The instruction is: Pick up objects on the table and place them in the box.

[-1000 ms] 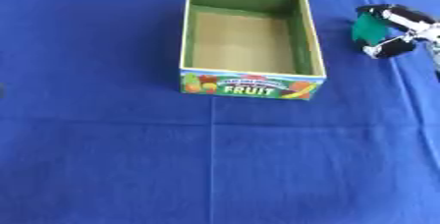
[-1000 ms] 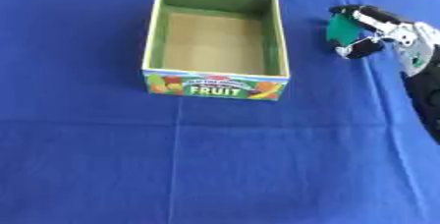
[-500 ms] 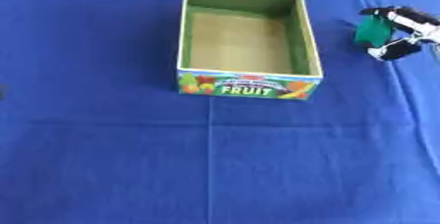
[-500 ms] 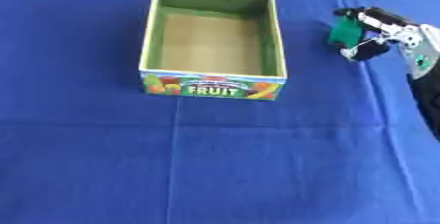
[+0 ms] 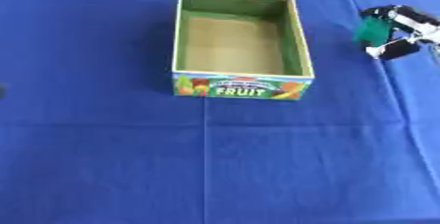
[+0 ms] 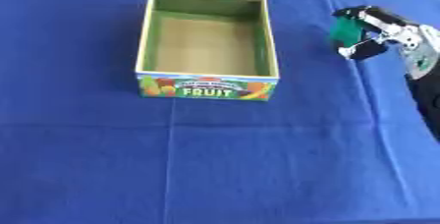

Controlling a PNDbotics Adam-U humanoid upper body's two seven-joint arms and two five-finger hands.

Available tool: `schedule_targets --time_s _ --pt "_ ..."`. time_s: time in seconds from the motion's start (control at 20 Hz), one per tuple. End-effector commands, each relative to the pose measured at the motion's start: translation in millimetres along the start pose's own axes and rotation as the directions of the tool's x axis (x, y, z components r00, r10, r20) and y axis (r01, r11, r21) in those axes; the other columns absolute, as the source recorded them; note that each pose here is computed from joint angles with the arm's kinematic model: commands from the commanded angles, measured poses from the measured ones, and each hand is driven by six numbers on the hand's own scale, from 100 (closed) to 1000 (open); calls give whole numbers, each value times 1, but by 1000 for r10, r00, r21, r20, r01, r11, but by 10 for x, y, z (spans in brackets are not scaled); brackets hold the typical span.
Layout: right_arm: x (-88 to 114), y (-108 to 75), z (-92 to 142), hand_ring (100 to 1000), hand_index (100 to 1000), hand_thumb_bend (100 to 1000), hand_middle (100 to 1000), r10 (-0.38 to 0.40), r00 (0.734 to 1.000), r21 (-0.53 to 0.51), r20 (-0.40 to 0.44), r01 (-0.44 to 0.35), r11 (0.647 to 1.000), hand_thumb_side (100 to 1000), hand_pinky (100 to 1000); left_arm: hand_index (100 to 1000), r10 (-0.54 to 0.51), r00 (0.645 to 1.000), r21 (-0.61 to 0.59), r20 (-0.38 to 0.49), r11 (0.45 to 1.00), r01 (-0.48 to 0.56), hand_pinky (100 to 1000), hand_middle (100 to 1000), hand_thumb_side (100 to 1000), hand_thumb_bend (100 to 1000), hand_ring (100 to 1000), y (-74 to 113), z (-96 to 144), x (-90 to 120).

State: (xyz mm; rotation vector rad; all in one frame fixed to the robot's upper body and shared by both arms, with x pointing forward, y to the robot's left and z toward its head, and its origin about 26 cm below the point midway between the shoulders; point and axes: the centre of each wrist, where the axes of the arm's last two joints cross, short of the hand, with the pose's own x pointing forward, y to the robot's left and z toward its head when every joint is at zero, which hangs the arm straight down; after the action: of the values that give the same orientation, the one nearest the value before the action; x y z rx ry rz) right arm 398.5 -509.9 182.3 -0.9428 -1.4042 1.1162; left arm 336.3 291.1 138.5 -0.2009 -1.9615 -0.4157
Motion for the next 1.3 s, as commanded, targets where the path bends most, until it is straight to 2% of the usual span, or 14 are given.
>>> schedule_targets --time_s 0.05,0.25,0.45,0.6,0.8,1.05,1.3 --pt "33 -296 44 349 689 100 308 43 999 -59 28 -41 997 100 428 703 -4 1000 -6 8 1000 4 839 589 1000 401 755 11 -8 39" --pt "193 -436 -16 350 692 100 308 74 993 -79 96 -66 995 100 430 703 4 1000 -1 0 1000 -4 838 589 1000 405 755 10 12 16" --pt "461 -621 -131 351 694 100 311 113 975 -110 190 -93 990 100 432 703 8 1000 5 -15 1000 -8 838 589 1000 405 755 16 51 -18" --pt "716 -738 -233 353 694 100 313 141 952 -141 271 -106 984 100 434 703 9 1000 8 -21 1000 -9 838 589 1000 405 755 20 68 -32" --pt "1099 -838 -380 353 694 100 314 179 907 -164 382 -124 979 100 437 703 11 1000 4 -27 1000 -11 838 589 1000 404 755 13 76 -45" --pt "1510 -832 -555 356 695 100 317 199 850 -150 488 -143 978 100 441 703 15 999 -2 -29 1000 -15 838 589 1000 404 756 2 76 -54" --pt "1872 -674 -764 360 698 100 320 193 797 -97 572 -168 981 100 450 703 21 999 -10 -29 1000 -21 838 589 1000 403 756 -16 68 -59"
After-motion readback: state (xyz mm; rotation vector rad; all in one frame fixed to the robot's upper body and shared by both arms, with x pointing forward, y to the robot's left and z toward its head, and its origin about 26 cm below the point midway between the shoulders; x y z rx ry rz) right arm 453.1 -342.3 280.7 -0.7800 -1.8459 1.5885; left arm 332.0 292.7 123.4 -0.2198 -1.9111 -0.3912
